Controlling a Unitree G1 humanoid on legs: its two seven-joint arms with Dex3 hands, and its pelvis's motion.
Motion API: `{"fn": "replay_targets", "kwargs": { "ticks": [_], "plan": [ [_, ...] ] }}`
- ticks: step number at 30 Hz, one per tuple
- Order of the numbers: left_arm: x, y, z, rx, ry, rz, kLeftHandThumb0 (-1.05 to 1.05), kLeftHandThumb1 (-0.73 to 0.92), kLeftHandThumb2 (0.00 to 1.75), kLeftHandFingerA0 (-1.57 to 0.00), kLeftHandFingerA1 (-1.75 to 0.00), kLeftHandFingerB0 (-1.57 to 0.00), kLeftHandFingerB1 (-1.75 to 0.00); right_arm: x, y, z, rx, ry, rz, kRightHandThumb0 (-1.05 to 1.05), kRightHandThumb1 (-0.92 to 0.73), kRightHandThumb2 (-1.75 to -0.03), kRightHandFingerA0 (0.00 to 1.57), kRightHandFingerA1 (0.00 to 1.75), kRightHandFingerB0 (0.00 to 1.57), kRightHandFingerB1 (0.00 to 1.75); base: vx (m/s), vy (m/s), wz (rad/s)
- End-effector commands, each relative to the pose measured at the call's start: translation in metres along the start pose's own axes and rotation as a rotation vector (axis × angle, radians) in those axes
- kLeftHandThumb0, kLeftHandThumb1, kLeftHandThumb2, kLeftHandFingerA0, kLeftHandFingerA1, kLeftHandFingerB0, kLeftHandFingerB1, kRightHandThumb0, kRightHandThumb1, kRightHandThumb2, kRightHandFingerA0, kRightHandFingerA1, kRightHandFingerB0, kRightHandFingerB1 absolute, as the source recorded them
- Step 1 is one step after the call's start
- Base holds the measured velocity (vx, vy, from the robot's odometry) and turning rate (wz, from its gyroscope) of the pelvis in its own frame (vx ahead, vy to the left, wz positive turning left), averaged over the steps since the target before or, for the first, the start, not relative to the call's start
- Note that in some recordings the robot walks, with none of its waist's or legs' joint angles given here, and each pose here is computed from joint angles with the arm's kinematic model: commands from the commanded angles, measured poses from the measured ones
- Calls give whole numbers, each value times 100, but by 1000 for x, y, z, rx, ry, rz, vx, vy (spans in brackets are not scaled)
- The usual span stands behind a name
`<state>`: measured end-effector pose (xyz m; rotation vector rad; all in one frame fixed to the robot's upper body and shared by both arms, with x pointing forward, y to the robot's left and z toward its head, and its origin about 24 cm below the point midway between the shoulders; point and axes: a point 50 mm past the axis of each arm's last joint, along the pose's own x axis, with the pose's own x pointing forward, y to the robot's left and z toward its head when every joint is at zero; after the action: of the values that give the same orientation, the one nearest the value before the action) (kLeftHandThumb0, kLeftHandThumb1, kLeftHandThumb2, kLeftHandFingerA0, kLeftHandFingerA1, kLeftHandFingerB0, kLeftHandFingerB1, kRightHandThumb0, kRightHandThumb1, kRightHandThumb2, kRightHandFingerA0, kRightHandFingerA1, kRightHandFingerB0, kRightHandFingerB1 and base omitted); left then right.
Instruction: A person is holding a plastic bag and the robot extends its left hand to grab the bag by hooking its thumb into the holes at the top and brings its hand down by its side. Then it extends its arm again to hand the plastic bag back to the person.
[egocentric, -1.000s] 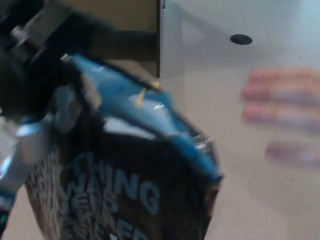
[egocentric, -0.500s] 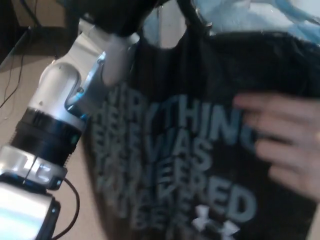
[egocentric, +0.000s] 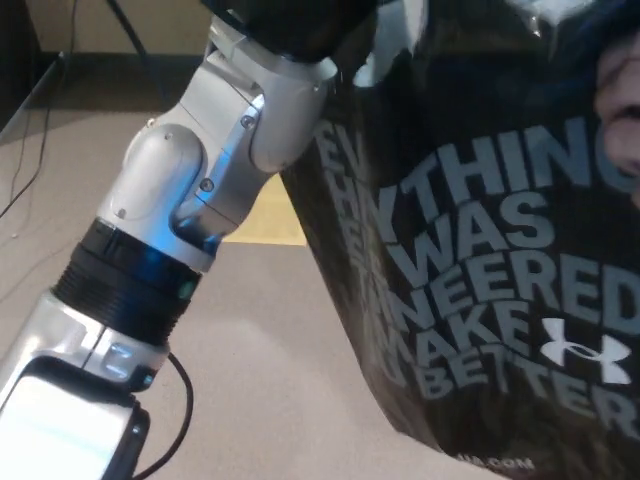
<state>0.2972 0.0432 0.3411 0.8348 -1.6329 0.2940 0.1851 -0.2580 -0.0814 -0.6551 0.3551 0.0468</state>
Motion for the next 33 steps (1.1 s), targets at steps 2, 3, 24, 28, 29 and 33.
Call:
{"fn": "replay_targets", "kwargs": {
  "ticks": [2,3,24,28,29,33],
  "plan": [
    [-9,-5,-4,-51,294,-546,-78,44,84,0,0,0,0,2,-5,0,-7,12,-8,-24,-64,-59,83,59,72,49,0,0,0],
    [-13,-4,-3,-66,296,-589,-73,42,82,0,-1,0,0,2,-6,0,-12,9,-7,-23,-64,-59,85,63,72,49,0,0,0],
    [-33,7,-2,-41,328,-700,-70,40,81,0,0,0,-3,-1,-3,-3,-27,17,15,-27,-61,-59,90,63,71,49,0,0,0],
    [-35,10,-4,-20,330,-734,-71,41,82,0,0,0,-2,1,-5,-1,-38,11,16,-25,-63,-59,87,61,73,49,0,0,0],
    [-36,11,-4,-18,330,-739,-71,41,82,0,0,0,-1,1,-5,-1,-26,13,17,-24,-63,-59,87,62,73,49,0,0,0],
    [-38,12,-5,1,326,-750,-72,41,83,0,0,0,-2,1,-5,-1,-26,16,17,-28,-61,-59,91,70,71,49,0,0,0]
  ]
}}
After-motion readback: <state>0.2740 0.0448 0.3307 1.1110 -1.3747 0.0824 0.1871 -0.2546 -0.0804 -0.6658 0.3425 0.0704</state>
